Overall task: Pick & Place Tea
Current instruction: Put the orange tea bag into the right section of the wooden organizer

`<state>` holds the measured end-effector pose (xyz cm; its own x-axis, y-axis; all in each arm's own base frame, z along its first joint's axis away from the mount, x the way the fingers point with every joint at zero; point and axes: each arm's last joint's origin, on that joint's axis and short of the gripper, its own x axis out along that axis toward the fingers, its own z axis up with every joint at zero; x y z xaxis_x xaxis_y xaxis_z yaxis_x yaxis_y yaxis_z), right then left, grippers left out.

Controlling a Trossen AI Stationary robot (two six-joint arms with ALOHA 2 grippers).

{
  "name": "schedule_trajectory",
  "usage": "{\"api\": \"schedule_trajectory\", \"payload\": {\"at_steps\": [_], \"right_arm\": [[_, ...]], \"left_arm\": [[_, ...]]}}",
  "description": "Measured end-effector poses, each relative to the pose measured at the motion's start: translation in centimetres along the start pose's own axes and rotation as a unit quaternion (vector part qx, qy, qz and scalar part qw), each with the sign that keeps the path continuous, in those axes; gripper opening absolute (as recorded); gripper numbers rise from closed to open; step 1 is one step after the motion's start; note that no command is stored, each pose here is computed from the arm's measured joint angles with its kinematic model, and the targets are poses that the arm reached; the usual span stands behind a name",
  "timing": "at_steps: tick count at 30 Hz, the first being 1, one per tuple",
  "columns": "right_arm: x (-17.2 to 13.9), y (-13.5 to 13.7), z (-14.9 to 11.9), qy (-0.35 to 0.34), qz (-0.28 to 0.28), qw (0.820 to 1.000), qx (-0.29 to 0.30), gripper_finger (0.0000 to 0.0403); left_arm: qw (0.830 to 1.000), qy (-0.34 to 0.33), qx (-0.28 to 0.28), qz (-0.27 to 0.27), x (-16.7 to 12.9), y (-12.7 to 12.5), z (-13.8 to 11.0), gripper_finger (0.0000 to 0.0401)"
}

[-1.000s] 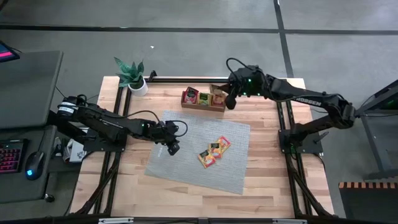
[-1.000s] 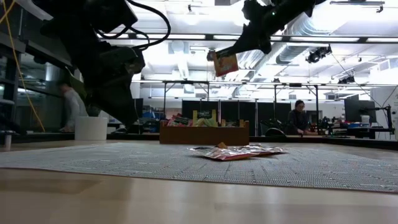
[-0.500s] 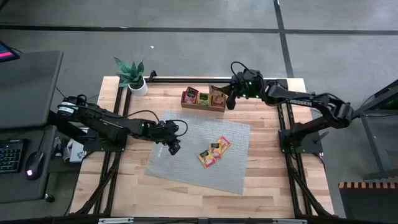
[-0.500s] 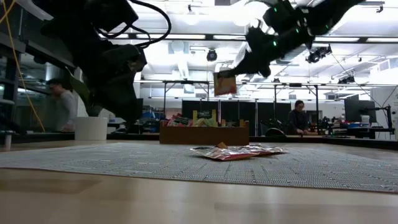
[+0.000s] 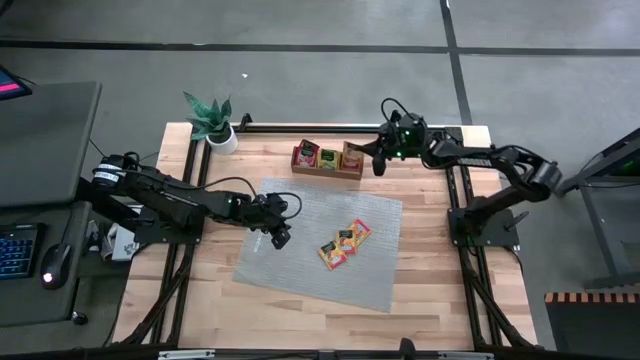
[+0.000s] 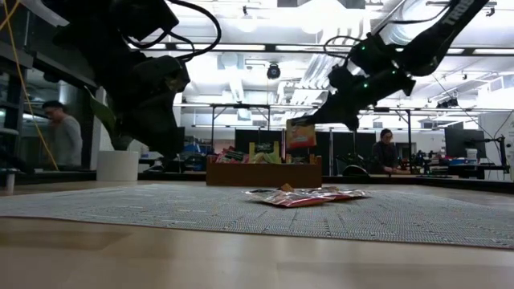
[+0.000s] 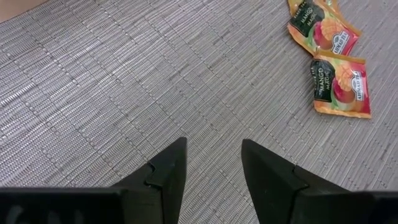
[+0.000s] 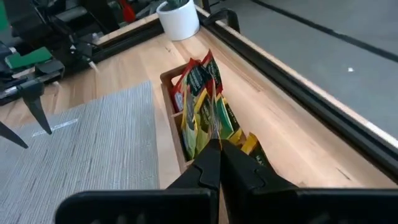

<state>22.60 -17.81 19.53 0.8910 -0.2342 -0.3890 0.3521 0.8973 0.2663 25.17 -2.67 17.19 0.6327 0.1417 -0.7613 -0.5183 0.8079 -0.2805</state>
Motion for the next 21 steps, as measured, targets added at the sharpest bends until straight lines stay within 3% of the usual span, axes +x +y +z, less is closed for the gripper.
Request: {"api": "schedule_trajectory", "payload": {"at_steps": [11, 21], "right_arm": [[3.2, -1.9, -1.6, 0.052, -0.005, 0.998, 0.038, 0.0], [3.3, -2.5, -2.1, 0.063, -0.021, 0.997, 0.045, 0.0]], "left_arm": [[1.0, 0.002, -0.022, -0.002, 0.0, 0.0, 0.0, 0.0152], [1.0, 0.003, -0.024, -0.002, 0.0, 0.0, 0.0, 0.0152]]}}
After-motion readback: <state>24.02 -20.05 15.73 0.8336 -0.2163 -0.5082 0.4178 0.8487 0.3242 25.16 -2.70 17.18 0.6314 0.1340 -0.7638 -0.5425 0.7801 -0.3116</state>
